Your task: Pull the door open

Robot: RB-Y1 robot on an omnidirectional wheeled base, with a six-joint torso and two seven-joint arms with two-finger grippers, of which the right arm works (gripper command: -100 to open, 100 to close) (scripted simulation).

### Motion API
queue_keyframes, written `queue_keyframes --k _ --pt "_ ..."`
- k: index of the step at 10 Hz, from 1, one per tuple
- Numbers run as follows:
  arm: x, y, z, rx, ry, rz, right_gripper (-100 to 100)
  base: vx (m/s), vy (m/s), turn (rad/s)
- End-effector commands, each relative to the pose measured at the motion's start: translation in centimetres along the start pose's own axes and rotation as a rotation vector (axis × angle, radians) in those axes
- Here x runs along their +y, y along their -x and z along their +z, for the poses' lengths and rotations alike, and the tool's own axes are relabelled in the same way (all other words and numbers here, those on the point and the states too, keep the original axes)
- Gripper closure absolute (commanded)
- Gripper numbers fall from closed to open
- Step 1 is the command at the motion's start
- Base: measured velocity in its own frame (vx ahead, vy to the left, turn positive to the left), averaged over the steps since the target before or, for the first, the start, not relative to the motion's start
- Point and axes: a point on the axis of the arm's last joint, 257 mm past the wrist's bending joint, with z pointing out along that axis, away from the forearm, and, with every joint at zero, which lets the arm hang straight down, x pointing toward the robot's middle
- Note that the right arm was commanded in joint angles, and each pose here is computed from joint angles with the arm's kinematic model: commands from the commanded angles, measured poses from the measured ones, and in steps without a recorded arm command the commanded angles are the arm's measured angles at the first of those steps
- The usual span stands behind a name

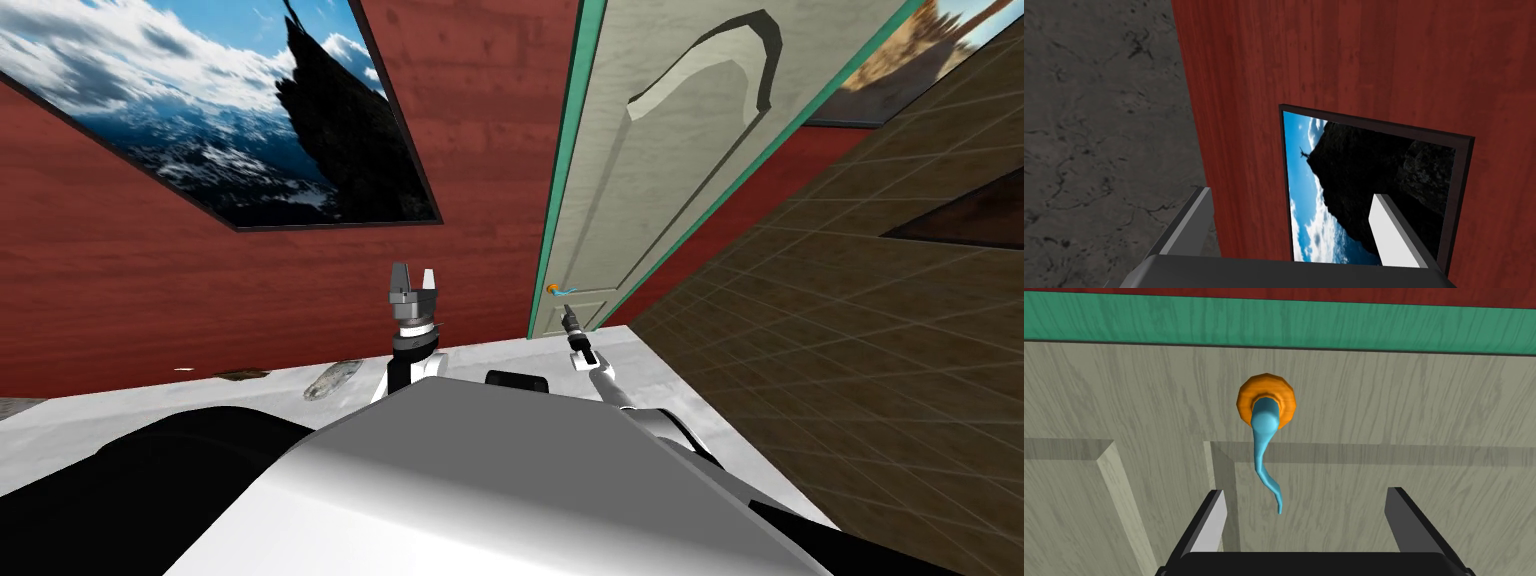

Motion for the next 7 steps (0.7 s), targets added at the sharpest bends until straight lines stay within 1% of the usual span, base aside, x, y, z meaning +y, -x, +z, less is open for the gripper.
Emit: queue_keyframes --k 1,4,7 --pt "-0.6 0.3 -0.04 0.000 -0.016 -0.005 -100 0.033 -0.113 0.156" --pt "-1.4 0.7 -0.11 0.000 -0.036 -0.011 -100 0.030 -0.114 0.099" --pt "-2.1 1.1 -0.20 -0.001 -0.055 -0.017 -100 0.016 -0.099 0.092"
